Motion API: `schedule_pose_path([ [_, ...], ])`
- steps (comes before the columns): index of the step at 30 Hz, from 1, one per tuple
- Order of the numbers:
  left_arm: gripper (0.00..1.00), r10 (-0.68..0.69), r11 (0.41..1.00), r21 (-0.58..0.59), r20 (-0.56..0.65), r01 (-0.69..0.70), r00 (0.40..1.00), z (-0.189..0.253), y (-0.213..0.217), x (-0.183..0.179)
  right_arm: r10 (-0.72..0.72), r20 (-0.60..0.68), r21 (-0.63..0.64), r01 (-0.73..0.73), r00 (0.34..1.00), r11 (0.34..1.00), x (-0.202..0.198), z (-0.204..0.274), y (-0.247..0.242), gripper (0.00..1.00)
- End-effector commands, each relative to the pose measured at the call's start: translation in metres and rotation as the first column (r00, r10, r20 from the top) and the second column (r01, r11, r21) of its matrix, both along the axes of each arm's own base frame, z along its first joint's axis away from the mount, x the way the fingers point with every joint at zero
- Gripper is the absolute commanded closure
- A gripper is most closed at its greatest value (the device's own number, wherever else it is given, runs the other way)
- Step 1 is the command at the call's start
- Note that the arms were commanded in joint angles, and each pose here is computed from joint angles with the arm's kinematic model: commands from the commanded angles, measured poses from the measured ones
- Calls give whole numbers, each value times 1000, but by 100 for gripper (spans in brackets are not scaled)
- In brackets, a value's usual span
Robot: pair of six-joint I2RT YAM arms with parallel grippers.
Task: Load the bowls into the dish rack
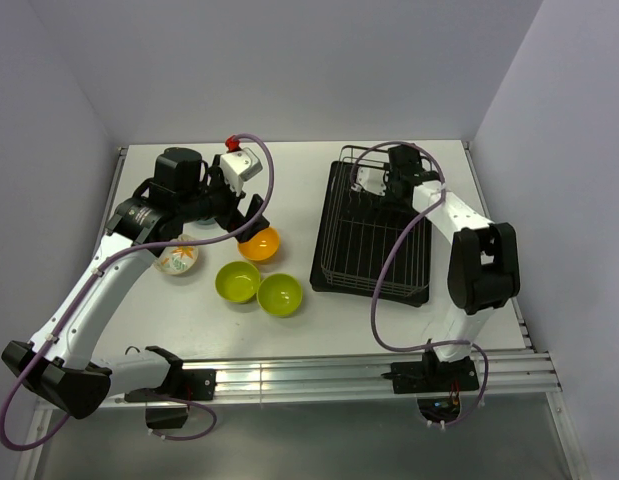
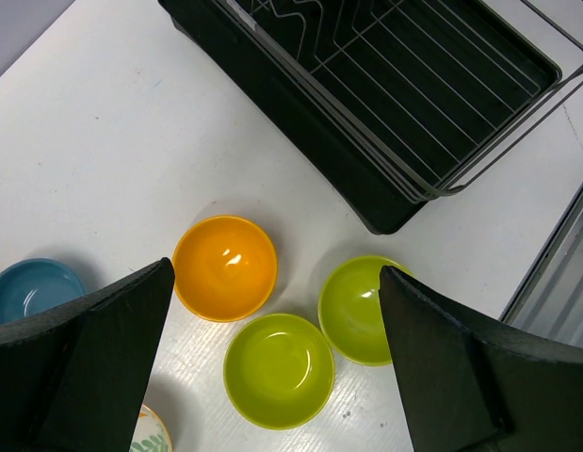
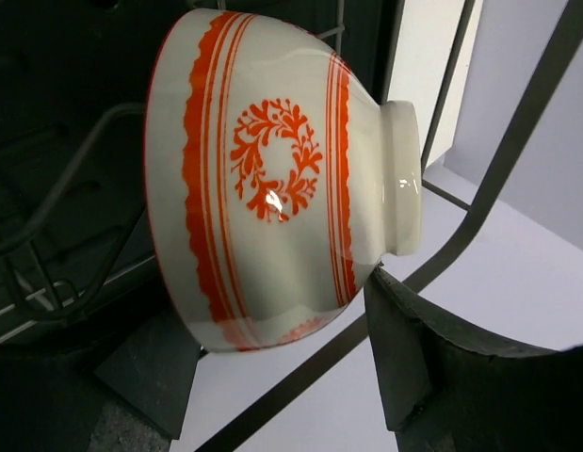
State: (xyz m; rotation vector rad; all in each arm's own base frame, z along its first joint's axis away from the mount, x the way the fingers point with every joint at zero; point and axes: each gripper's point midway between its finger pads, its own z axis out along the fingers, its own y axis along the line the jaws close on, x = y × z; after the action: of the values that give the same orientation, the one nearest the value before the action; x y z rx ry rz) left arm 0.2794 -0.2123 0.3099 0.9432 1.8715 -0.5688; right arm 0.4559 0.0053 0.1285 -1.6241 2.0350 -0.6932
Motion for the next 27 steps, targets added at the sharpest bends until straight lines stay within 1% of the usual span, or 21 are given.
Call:
schedule_pose_path([
  [1, 4, 1, 1000, -15, 56, -1, 998, 16, 2, 2, 13, -26, 8, -13, 1000, 1000, -18, 4, 7, 27],
  [5, 3, 9, 1000, -21, 50, -8, 999, 17, 2, 2, -8, -12, 30, 8, 1000, 1000, -14, 15, 9, 25],
  [6, 3, 8, 1000, -24, 44, -7, 999, 17, 2, 2, -9, -8, 37, 9, 1000, 999, -13, 18, 10, 9],
  [7, 3, 7, 1000, -27, 42, -5, 999, 18, 2, 1, -13, -5, 44, 13, 1000, 999, -13, 20, 10, 8],
  [13, 3, 22, 998, -55, -20, -23, 1000, 17, 8, 3, -19, 45, 106, 14, 999, 994, -13, 53, 17, 4],
  [15, 3, 51, 996, -65, -45, -54, 998, 15, 18, 9, -22, 76, 152, 10, 997, 988, -16, 70, 22, 3],
  [16, 3, 48, 996, -73, -72, -53, 996, 12, 20, 9, -26, 87, 168, 11, 996, 986, -17, 76, 23, 1],
  [17, 3, 78, 994, -74, -94, -85, 993, 7, 30, 17, -36, 112, 194, 14, 993, 981, -18, 88, 24, 1],
  [19, 3, 85, 991, -88, -140, -98, 987, 3, 36, 19, -34, 112, 225, 8, 993, 974, -23, 95, 28, 0],
  [20, 3, 118, 987, -90, -165, -134, 979, -3, 47, 28, -44, 136, 249, 9, 990, 968, -25, 107, 30, 0],
  [22, 3, 150, 981, -92, -199, -171, 969, -9, 60, 35, -50, 148, 289, 5, 988, 957, -29, 117, 34, 0],
  [23, 3, 180, 973, -98, -236, -207, 955, -16, 74, 41, -68, 169, 325, 9, 983, 946, -31, 129, 37, 0],
  [25, 3, 208, 964, -103, -276, -244, 938, -25, 92, 47, -72, 169, 383, 1, 983, 924, -35, 139, 45, 0],
  [26, 3, 257, 948, -98, -331, -304, 908, -38, 115, 54, -97, 191, 431, 6, 977, 902, -37, 155, 48, 0],
  [27, 3, 287, 937, -88, -352, -337, 891, -44, 128, 57, -107, 186, 460, 10, 977, 888, -40, 160, 51, 0],
])
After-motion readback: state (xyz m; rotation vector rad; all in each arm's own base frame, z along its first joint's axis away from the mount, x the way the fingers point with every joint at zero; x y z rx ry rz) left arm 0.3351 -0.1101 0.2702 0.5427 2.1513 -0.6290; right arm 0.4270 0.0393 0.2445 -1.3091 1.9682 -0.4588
